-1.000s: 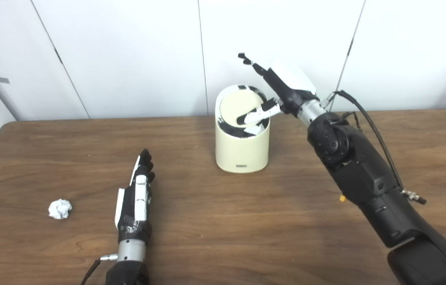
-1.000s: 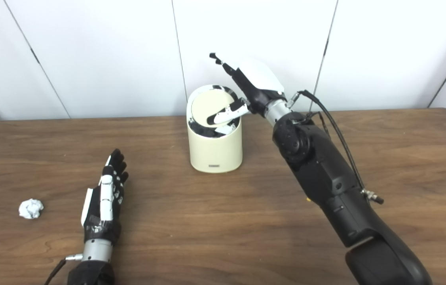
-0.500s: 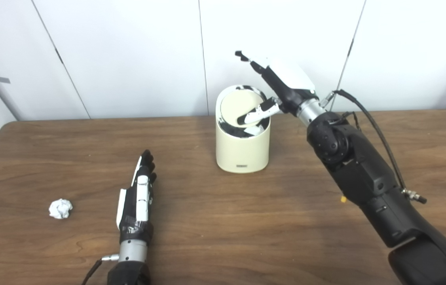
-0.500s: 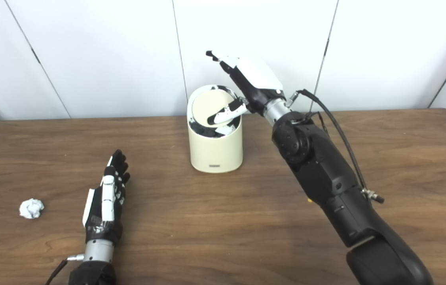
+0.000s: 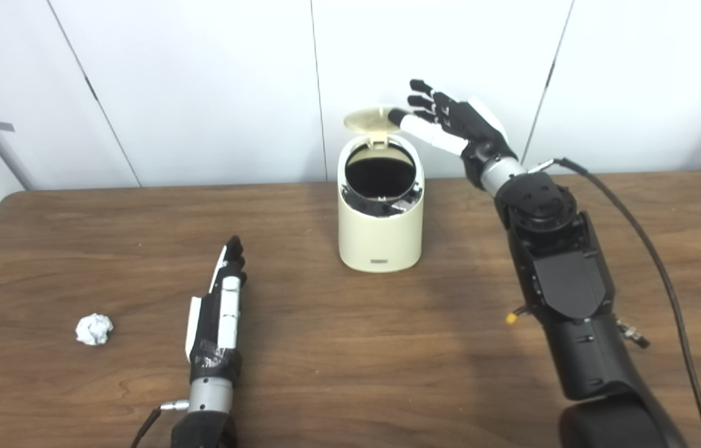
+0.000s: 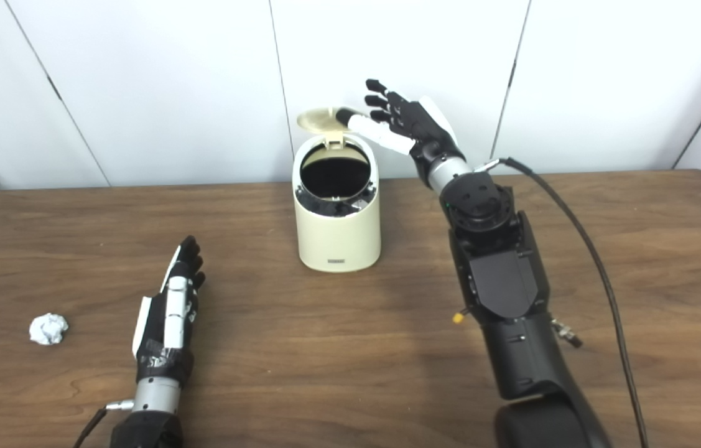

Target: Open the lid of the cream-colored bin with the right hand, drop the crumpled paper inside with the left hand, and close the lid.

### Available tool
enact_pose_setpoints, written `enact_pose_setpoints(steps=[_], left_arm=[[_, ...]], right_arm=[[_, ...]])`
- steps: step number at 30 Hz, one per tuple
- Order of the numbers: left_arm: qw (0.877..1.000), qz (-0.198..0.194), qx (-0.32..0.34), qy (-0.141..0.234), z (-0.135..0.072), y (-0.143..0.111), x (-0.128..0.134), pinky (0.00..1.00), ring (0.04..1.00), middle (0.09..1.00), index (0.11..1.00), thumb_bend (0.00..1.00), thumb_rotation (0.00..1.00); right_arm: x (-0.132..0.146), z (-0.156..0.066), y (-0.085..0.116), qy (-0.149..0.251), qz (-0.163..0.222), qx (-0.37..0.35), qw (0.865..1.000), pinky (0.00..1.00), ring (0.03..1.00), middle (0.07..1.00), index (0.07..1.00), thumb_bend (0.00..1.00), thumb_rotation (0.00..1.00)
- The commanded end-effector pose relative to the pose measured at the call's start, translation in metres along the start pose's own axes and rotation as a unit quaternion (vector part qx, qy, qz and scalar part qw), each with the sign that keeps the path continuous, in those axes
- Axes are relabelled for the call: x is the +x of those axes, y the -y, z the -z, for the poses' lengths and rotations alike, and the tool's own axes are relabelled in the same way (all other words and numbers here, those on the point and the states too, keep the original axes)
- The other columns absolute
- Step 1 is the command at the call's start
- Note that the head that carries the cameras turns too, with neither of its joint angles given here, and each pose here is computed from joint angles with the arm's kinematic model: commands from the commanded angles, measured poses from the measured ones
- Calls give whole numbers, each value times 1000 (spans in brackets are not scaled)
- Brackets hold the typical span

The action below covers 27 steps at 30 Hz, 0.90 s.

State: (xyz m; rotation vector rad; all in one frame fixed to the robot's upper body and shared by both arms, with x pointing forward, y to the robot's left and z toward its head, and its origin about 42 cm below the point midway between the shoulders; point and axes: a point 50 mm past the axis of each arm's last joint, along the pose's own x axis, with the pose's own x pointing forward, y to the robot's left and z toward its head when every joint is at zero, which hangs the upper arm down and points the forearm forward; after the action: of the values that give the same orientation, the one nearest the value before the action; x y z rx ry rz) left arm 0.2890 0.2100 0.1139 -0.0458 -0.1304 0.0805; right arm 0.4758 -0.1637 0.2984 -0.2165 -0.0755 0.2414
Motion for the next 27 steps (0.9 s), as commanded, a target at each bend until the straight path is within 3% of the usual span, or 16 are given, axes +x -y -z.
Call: enact_pose_setpoints(steps=[1, 11, 13, 17, 25, 27], left_arm=[[1000, -1, 2, -10, 10, 1, -4, 1000, 1000, 996, 992, 456, 906], [1000, -3, -1, -16, 10, -2, -4, 1000, 1000, 999, 994, 445, 917], [1000, -5, -4, -17, 9, -3, -4, 1000, 1000, 997, 991, 439, 915], [1000, -4, -7, -17, 9, -4, -3, 1000, 1000, 997, 992, 436, 916], [1000, -4, -9, -18, 8, -8, -2, 1000, 1000, 1000, 1000, 422, 963], [1000, -4, -11, -18, 8, -10, -2, 1000, 1000, 999, 1000, 424, 973]], right_arm=[[5, -34, 4, 49, 1, 23, 999, 965, 929, 904, 930, 580, 554], [-5, -16, 22, 43, 18, 88, 995, 1000, 975, 964, 946, 492, 686], [-12, -11, 28, 45, 18, 92, 995, 1000, 987, 973, 966, 464, 764], [-27, -2, 38, 48, 25, 103, 993, 1000, 991, 975, 974, 445, 828], [-56, 18, 50, 41, 71, 133, 988, 1000, 948, 933, 912, 490, 869], [-65, 23, 53, 38, 77, 138, 987, 1000, 950, 933, 918, 491, 917]])
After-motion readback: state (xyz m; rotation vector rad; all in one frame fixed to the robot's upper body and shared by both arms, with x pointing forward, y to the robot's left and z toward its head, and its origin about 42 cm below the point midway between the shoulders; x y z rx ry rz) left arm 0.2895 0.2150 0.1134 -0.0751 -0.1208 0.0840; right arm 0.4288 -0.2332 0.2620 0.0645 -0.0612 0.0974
